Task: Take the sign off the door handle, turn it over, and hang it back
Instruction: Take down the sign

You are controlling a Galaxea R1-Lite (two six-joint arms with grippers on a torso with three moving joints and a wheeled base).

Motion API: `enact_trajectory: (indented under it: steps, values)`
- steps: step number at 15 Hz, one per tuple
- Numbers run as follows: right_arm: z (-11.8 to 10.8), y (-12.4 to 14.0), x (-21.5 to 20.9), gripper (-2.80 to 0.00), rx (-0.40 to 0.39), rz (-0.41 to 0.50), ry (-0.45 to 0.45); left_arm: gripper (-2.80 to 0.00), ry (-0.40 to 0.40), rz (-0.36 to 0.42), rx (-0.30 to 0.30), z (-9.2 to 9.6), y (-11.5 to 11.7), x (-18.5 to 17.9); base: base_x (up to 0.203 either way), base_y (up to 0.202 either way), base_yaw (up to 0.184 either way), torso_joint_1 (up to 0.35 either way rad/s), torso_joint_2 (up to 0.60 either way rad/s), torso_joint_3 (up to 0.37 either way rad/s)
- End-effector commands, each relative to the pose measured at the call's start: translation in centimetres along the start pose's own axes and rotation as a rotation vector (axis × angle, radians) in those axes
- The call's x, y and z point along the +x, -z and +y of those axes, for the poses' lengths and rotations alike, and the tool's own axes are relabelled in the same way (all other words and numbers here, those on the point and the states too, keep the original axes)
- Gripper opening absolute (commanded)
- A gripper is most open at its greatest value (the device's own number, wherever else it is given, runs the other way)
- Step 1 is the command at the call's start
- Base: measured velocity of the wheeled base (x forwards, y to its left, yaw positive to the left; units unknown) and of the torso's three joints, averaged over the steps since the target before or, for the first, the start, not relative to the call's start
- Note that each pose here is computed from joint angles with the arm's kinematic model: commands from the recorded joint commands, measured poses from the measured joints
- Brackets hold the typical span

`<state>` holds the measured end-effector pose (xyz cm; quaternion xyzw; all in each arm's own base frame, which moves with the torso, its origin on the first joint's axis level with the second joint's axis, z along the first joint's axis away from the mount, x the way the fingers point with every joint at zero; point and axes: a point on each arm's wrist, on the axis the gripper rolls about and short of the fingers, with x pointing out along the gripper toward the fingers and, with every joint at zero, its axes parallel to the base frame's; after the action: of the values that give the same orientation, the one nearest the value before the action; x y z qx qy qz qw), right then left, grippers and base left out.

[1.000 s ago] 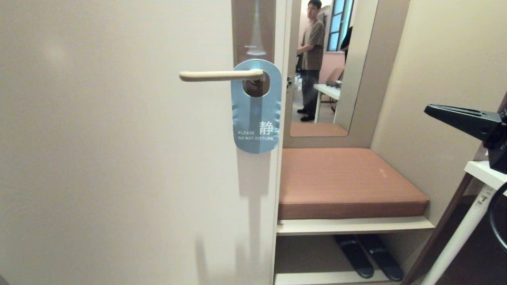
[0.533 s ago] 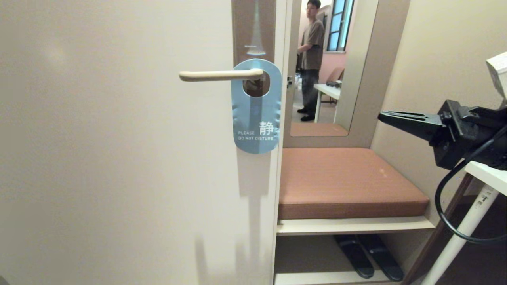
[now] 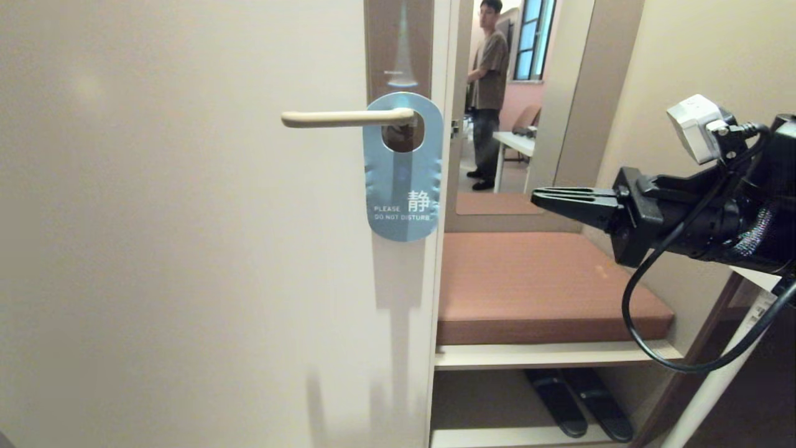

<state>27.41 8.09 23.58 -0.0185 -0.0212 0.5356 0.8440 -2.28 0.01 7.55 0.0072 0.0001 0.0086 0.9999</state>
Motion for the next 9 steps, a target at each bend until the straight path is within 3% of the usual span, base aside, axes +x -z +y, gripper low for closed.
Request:
enact_trajectory:
  steps: [1,9]
  values:
    - [-0.1,0.5,1.2,0.00,0.010,0.006,-0.033,-2.80,-0.001,0.000,-0.001,0.0,0.0,0.0,0.000,0.000,0.000,0.000,0.00,0.000]
    - [-0.3,0.6,2.8,0.00,0.010,0.000,-0.114,-2.80,-0.001,0.000,0.001,0.0,0.0,0.0,0.000,0.000,0.000,0.000,0.00,0.000]
